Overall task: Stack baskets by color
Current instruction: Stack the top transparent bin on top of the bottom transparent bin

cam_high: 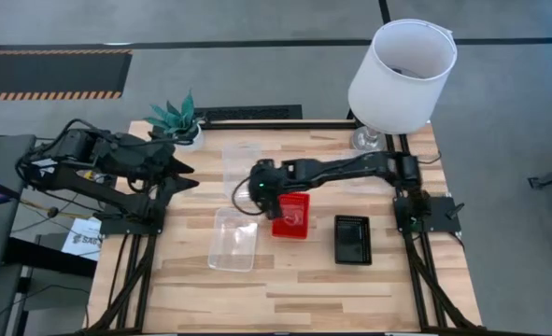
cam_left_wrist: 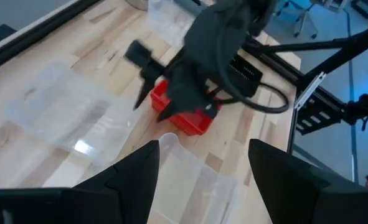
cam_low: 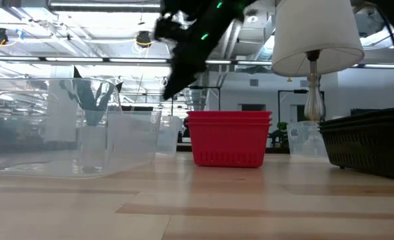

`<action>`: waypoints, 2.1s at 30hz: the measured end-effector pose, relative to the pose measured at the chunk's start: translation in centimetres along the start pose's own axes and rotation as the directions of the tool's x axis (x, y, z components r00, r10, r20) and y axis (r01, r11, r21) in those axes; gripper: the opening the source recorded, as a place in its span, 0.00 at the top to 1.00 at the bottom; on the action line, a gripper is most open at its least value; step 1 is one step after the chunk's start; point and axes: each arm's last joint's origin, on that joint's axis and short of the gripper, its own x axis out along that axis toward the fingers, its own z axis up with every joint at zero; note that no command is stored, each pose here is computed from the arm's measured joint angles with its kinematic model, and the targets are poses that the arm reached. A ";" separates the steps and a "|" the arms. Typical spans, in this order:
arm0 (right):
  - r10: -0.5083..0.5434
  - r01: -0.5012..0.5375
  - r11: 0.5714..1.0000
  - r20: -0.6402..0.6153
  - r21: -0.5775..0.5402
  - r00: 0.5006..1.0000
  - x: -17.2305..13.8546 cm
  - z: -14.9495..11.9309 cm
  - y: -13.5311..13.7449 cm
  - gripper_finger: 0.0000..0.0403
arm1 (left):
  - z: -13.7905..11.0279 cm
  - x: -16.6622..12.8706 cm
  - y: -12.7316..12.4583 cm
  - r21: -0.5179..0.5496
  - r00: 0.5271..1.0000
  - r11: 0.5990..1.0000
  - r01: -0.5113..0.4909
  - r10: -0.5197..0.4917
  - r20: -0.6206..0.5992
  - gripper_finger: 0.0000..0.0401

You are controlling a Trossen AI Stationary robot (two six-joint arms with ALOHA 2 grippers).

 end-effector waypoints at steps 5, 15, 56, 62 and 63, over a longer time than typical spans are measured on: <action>-0.003 0.002 1.000 -0.094 -0.013 0.996 2.4 -1.4 -0.2 0.39 | -0.2 -0.1 -0.1 -0.003 1.000 1.000 -0.002 0.002 -0.010 0.42; -0.001 0.000 1.000 -0.144 -0.006 0.990 4.3 -2.4 -0.4 0.43 | -0.3 0.4 -0.5 0.000 0.999 1.000 -0.001 0.001 -0.032 0.42; -0.178 0.160 0.950 -0.045 -0.267 0.983 -3.7 5.6 1.3 0.99 | -1.0 0.0 0.5 0.037 0.992 0.993 -0.115 0.116 -0.054 0.42; -0.102 0.135 0.925 0.112 -0.355 0.988 -8.8 9.2 6.1 0.99 | -1.3 -1.2 1.1 0.014 0.994 0.994 -0.106 0.106 -0.020 0.42; -0.084 0.127 0.917 0.128 -0.379 0.988 -9.4 9.5 7.1 0.99 | -1.3 -1.5 1.2 0.011 0.994 0.994 -0.108 0.108 -0.008 0.42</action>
